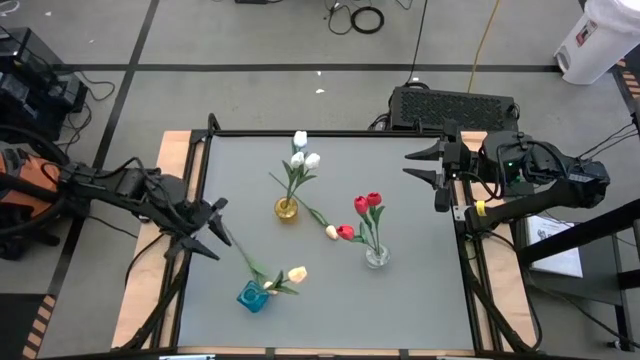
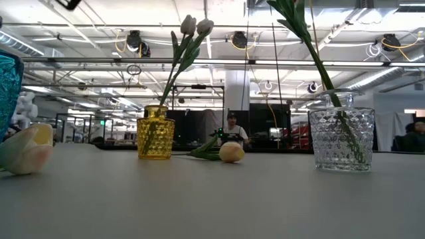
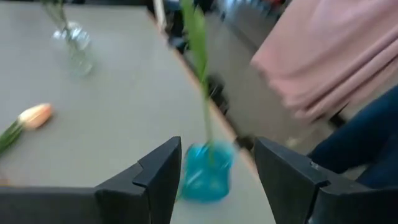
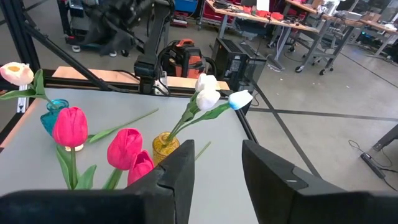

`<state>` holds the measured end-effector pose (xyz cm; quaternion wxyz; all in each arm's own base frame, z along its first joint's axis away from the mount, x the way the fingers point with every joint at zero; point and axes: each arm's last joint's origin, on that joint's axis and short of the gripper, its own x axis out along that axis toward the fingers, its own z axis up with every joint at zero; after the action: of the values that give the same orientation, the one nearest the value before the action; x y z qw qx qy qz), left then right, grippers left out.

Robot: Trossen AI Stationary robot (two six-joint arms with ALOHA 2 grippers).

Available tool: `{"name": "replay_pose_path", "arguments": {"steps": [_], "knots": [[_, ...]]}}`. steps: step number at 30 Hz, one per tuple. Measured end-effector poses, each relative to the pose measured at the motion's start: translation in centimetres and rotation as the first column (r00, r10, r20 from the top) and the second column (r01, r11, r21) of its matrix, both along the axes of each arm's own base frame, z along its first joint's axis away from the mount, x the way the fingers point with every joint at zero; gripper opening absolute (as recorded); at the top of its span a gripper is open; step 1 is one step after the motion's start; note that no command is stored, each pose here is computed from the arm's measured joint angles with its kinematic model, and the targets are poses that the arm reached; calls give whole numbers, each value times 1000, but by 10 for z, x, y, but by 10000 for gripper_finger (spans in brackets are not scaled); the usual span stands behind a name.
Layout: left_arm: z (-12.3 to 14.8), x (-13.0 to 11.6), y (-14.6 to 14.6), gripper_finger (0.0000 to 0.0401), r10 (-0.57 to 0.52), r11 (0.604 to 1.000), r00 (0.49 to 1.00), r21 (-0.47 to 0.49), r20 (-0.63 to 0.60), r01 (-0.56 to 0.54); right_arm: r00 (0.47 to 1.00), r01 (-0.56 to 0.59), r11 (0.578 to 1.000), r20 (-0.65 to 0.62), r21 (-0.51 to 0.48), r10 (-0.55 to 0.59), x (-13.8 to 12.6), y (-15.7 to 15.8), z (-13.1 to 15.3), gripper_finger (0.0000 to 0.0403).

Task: Sort flowers into vase by color
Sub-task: Put the bottom yellow tulip into the blue vase

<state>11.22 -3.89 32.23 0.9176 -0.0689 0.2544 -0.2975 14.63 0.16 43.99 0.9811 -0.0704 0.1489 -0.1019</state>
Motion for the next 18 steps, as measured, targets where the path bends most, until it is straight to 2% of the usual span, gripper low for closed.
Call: {"name": "replay_pose_path", "arguments": {"steps": [4,9,12,18], "knots": [[-13,-1,2,208,-5,988,998,156,-64,15,1000,0,1000,0,0,0,0,0,0,125],[-27,2,3,208,-13,946,987,316,-159,64,1000,1,1000,0,0,-1,0,0,0,125],[-36,9,2,208,-13,930,980,359,-197,84,1000,1,1000,0,0,-1,0,0,0,125],[-53,27,-2,208,-10,919,960,375,-281,119,1000,0,1000,0,0,0,0,0,0,125]]}}
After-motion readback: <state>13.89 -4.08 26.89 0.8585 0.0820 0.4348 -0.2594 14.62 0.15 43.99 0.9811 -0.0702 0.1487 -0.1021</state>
